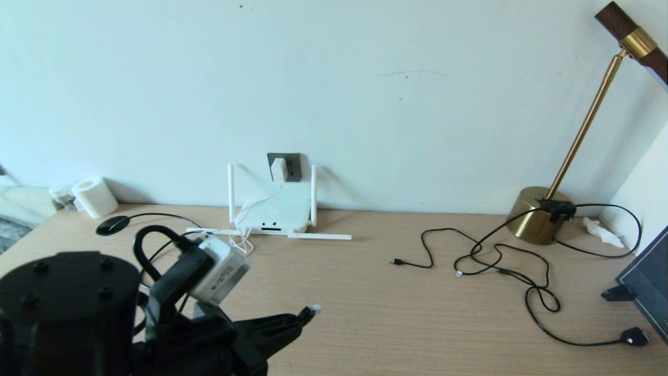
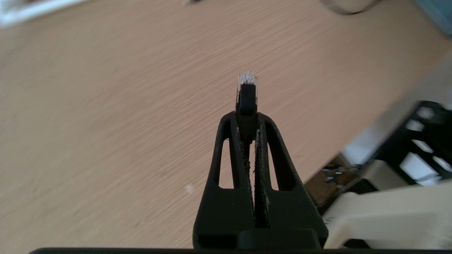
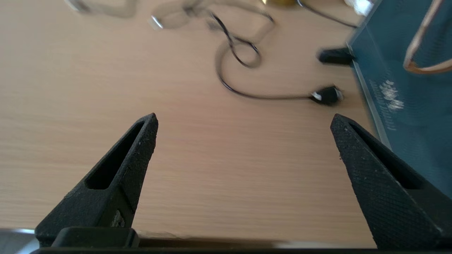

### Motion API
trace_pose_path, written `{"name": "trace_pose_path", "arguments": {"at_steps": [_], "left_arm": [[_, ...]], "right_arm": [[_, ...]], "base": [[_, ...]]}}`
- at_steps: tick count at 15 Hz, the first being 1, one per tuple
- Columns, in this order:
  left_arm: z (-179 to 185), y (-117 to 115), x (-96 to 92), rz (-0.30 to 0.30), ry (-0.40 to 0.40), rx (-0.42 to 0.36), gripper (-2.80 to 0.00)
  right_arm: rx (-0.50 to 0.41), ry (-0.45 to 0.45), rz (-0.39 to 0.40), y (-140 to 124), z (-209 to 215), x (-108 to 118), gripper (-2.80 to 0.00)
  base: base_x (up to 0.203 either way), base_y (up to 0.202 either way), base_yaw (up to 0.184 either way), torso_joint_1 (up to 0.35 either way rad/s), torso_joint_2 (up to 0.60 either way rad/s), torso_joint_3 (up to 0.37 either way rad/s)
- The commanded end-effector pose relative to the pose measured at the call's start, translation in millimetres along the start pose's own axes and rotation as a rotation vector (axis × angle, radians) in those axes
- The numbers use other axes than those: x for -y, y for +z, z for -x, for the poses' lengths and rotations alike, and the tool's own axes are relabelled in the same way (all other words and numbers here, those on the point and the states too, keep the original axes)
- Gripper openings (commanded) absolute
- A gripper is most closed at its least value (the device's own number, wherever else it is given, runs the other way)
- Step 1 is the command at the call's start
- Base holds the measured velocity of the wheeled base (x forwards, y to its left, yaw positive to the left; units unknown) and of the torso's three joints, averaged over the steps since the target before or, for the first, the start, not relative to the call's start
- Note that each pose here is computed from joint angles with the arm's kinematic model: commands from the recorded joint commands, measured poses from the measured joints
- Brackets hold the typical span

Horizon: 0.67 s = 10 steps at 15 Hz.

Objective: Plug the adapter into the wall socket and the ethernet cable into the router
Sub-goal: Align cable and router interface

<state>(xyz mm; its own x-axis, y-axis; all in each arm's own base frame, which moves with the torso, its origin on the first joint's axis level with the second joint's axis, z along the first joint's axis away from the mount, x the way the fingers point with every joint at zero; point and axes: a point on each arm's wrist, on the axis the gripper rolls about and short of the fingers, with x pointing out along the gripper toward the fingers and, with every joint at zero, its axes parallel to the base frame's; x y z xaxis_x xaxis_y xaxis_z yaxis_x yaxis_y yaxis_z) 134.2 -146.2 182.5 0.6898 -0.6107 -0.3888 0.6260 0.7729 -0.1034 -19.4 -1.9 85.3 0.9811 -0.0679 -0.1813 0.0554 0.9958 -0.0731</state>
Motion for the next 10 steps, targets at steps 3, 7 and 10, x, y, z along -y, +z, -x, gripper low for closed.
{"name": "trace_pose_path", "arguments": {"at_steps": [3, 7, 10], "left_arm": [[-13, -34, -22.3, 0.025, 0.138, -0.107, -2.80], [-14, -24, -39.1, 0.085, 0.278, -0.054, -2.80], [-22, -11, -50.3, 0.222, 0.331, -0.006, -2.80]], "right_arm": [[0.080, 0.047, -0.083, -9, 9, -1, 0.00], [0.081, 0.048, -0.091, -9, 9, -1, 0.00], [0.081, 0.048, -0.091, -9, 9, -1, 0.00]], "base": [[0.000, 0.000, 0.000, 0.000, 0.00, 0.000], [0.000, 0.000, 0.000, 0.000, 0.00, 0.000], [0.000, 0.000, 0.000, 0.000, 0.00, 0.000]]}}
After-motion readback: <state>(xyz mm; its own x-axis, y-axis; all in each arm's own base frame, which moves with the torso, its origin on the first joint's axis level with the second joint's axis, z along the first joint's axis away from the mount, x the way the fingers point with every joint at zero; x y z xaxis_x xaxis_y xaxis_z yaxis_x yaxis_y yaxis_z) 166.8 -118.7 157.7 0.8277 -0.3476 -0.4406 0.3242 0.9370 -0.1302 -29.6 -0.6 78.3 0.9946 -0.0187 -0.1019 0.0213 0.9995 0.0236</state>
